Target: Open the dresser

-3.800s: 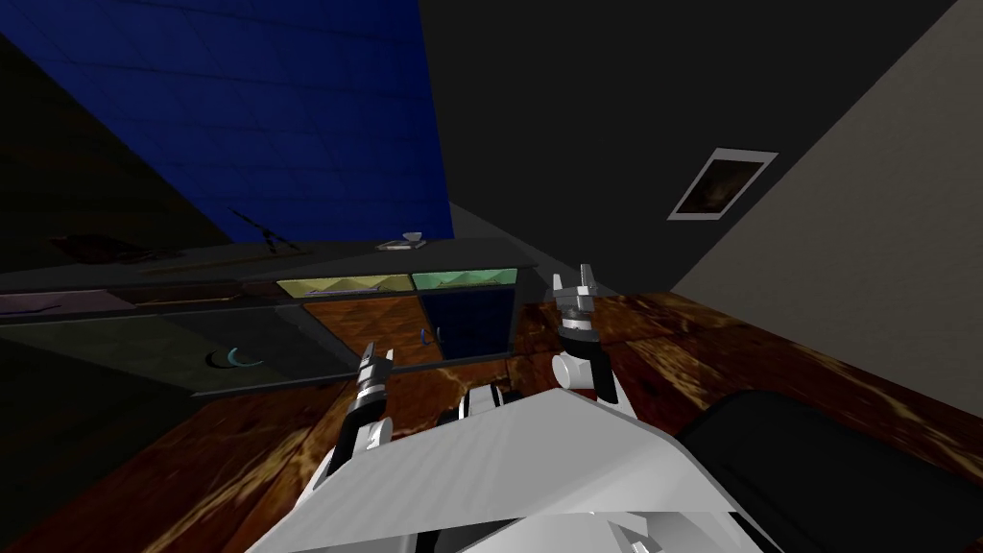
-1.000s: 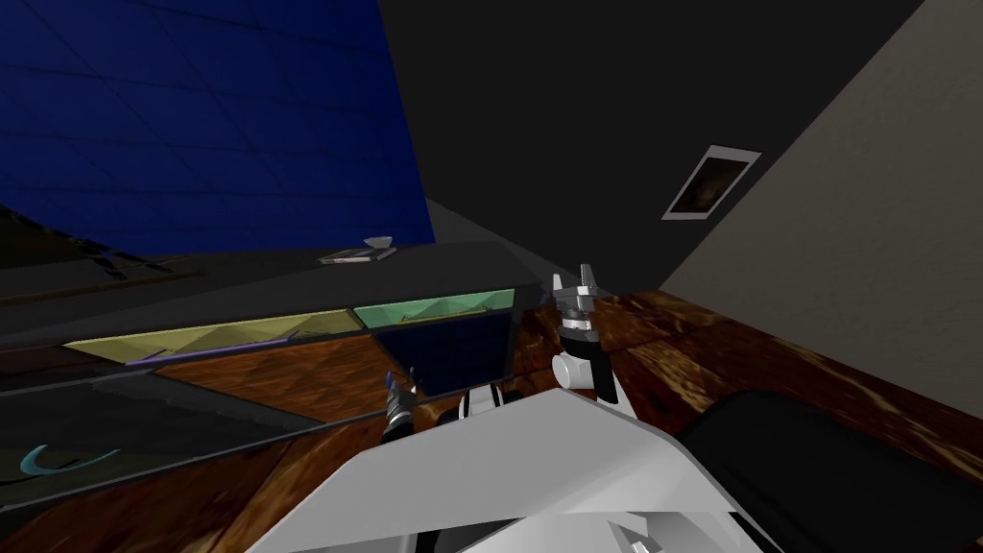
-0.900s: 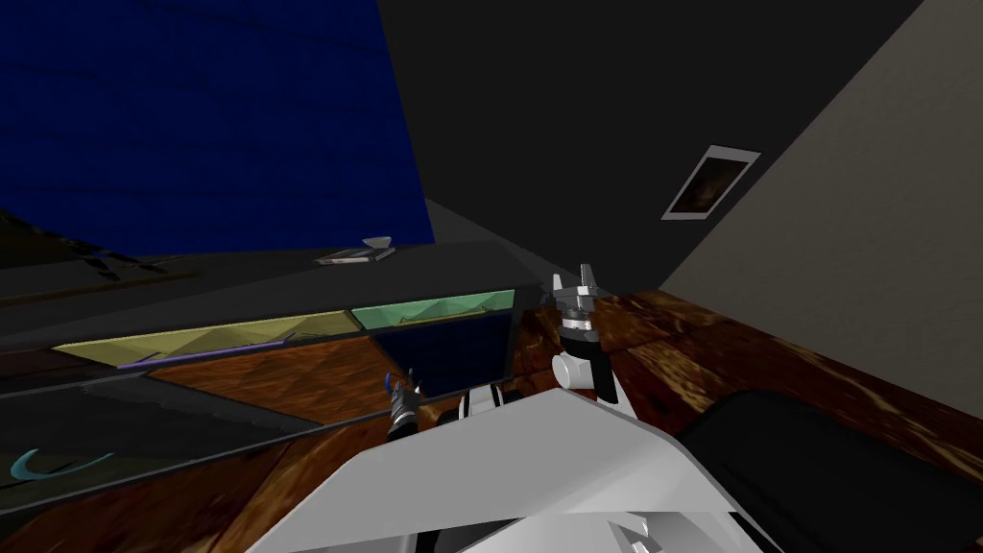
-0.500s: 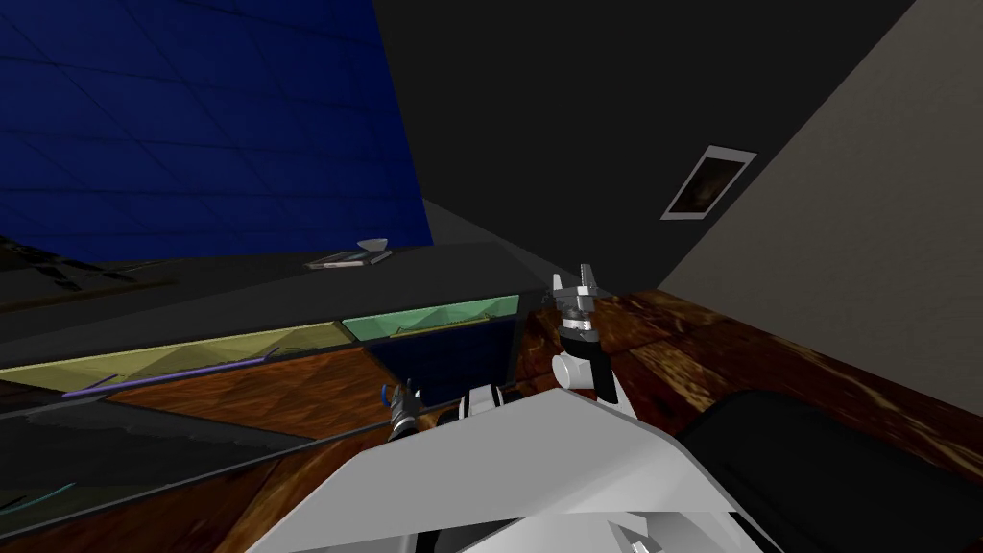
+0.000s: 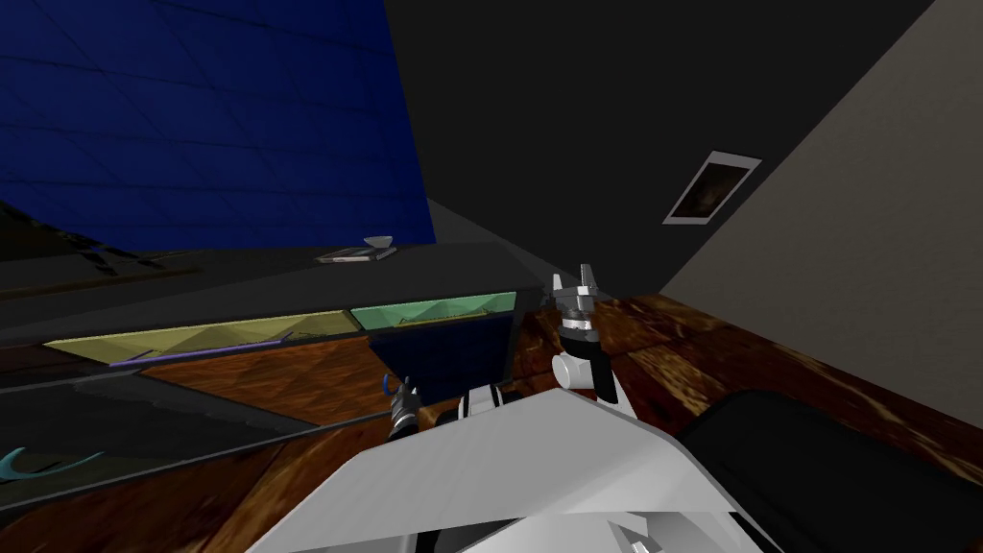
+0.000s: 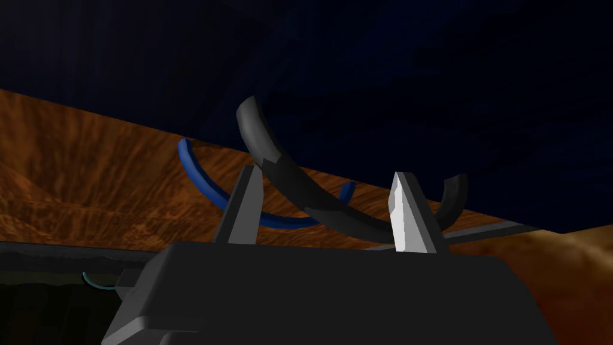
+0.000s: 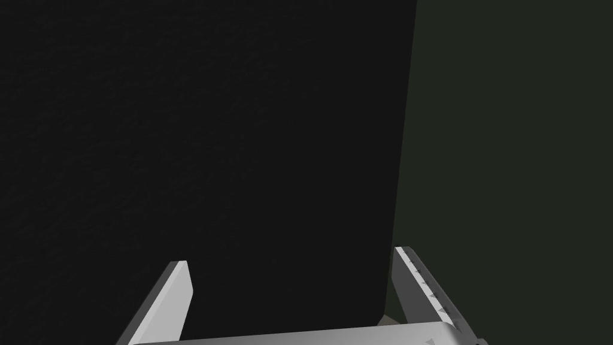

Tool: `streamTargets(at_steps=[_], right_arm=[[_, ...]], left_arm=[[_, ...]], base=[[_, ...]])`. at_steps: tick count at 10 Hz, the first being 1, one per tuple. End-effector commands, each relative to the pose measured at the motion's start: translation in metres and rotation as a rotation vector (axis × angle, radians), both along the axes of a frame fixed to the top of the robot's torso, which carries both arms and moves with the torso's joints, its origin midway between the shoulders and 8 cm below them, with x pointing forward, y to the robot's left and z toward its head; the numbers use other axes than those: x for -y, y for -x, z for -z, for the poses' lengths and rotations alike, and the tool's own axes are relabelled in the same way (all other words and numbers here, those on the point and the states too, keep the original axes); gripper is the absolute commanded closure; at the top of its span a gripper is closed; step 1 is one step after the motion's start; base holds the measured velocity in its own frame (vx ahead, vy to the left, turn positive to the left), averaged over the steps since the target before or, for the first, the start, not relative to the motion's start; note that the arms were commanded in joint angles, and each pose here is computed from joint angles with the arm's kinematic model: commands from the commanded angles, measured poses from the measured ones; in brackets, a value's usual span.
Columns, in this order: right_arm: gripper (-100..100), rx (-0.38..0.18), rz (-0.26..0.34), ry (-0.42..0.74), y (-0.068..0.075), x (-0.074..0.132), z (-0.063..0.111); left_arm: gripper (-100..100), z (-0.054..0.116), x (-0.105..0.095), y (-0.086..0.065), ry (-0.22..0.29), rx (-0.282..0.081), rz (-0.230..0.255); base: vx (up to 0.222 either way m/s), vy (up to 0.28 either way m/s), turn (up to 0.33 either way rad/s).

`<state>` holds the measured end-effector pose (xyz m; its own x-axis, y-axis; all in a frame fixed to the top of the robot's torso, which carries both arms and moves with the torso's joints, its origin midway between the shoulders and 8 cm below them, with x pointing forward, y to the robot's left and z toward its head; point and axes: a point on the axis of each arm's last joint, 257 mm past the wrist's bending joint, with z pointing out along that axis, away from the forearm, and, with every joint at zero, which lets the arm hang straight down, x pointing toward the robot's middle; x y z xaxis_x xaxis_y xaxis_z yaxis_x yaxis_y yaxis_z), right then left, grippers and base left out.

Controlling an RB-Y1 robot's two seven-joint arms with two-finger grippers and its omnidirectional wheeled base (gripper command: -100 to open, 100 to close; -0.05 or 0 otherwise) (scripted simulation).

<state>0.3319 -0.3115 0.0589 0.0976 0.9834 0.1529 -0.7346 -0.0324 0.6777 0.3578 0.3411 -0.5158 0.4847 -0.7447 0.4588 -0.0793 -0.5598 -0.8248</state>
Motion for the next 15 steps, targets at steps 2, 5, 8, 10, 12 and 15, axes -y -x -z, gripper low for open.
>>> streamTargets(at_steps=[2, 5, 8, 10, 12, 15], right_arm=[[0, 0.0, 0.0, 0.0, 0.0, 0.0, 0.0], [0, 0.0, 0.0, 0.0, 0.0, 0.0, 0.0], [0, 0.0, 0.0, 0.0, 0.0, 0.0, 0.0], [0, 0.0, 0.0, 0.0, 0.0, 0.0, 0.0], [0, 0.0, 0.0, 0.0, 0.0, 0.0, 0.0], [0, 0.0, 0.0, 0.0, 0.0, 0.0, 0.0]], left_arm=[[100, -0.003, -0.013, 0.006, -0.007, 0.0, -0.028], [100, -0.005, -0.043, 0.02, -0.013, 0.0, -0.101], [100, -0.007, -0.062, 0.03, -0.018, 0.001, -0.149], [100, -0.008, -0.072, 0.035, -0.02, 0.002, -0.173], [100, -0.01, -0.091, 0.047, -0.026, 0.003, -0.221], [100, -0.003, -0.107, 0.081, -0.004, -0.011, -0.3]], base=[[-0.039, -0.054, 0.023], [-0.039, -0.11, 0.104], [-0.066, -0.129, 0.088], [-0.072, -0.146, 0.104], [-0.063, -0.129, 0.1], [-0.027, -0.155, 0.099]])
